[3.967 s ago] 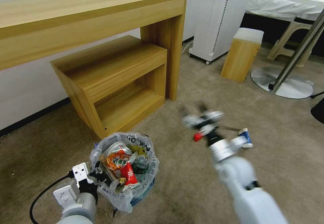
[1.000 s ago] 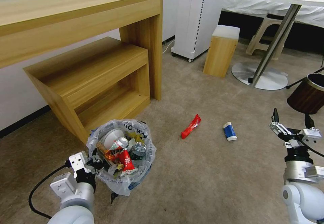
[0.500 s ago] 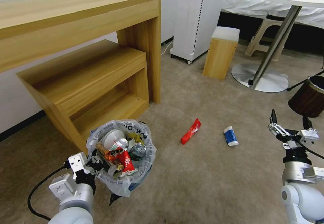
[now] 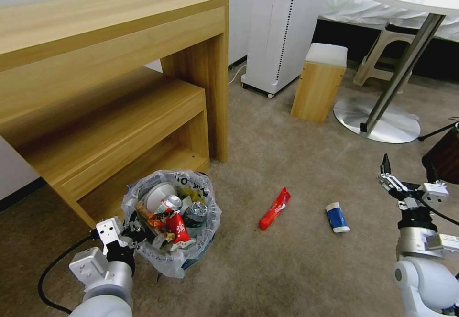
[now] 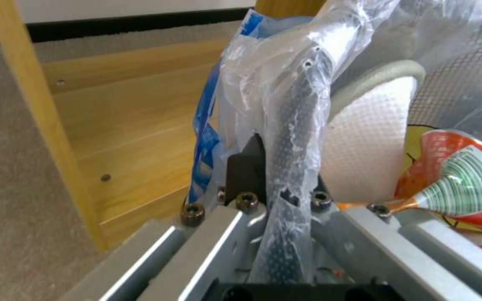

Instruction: Pick up the trash bin and place the garbage on the floor into it.

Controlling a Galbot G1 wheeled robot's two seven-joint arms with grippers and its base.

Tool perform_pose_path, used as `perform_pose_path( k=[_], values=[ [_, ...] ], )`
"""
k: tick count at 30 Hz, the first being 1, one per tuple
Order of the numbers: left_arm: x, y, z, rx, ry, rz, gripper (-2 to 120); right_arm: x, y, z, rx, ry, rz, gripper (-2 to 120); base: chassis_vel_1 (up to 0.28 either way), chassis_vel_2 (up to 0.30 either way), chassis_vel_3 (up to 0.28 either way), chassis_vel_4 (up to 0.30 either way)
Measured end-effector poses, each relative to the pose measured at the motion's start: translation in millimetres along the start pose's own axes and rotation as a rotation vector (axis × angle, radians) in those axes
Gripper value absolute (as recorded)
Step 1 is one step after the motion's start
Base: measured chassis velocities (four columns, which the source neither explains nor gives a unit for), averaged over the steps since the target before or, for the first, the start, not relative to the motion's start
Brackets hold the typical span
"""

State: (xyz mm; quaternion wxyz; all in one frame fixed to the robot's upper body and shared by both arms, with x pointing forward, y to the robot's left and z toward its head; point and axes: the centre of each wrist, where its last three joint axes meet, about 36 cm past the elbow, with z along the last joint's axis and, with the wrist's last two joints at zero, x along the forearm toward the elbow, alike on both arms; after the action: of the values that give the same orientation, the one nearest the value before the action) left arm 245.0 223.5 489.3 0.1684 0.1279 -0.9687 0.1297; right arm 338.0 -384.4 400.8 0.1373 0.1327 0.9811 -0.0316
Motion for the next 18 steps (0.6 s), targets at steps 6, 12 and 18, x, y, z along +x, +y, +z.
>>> perform_pose_path(
  k=[6,12,18],
  values=[
    [1.0,0.3,0.2,0.002,0.0,-0.001,0,0.8,0.6,4.7,-0.009,0.067,0.033,100,0.011,-0.009,-0.005,0.007],
    [0.7,0.9,-0.2,0.005,-0.005,-0.002,0,-0.6,1.5,4.2,-0.04,0.032,0.029,100,0.0,0.0,0.0,0.0],
    [0.1,-0.3,0.9,0.007,-0.002,0.001,0,2.2,0.2,3.4,-0.039,0.024,0.01,100,0.0,0.0,0.0,0.0]
  ],
)
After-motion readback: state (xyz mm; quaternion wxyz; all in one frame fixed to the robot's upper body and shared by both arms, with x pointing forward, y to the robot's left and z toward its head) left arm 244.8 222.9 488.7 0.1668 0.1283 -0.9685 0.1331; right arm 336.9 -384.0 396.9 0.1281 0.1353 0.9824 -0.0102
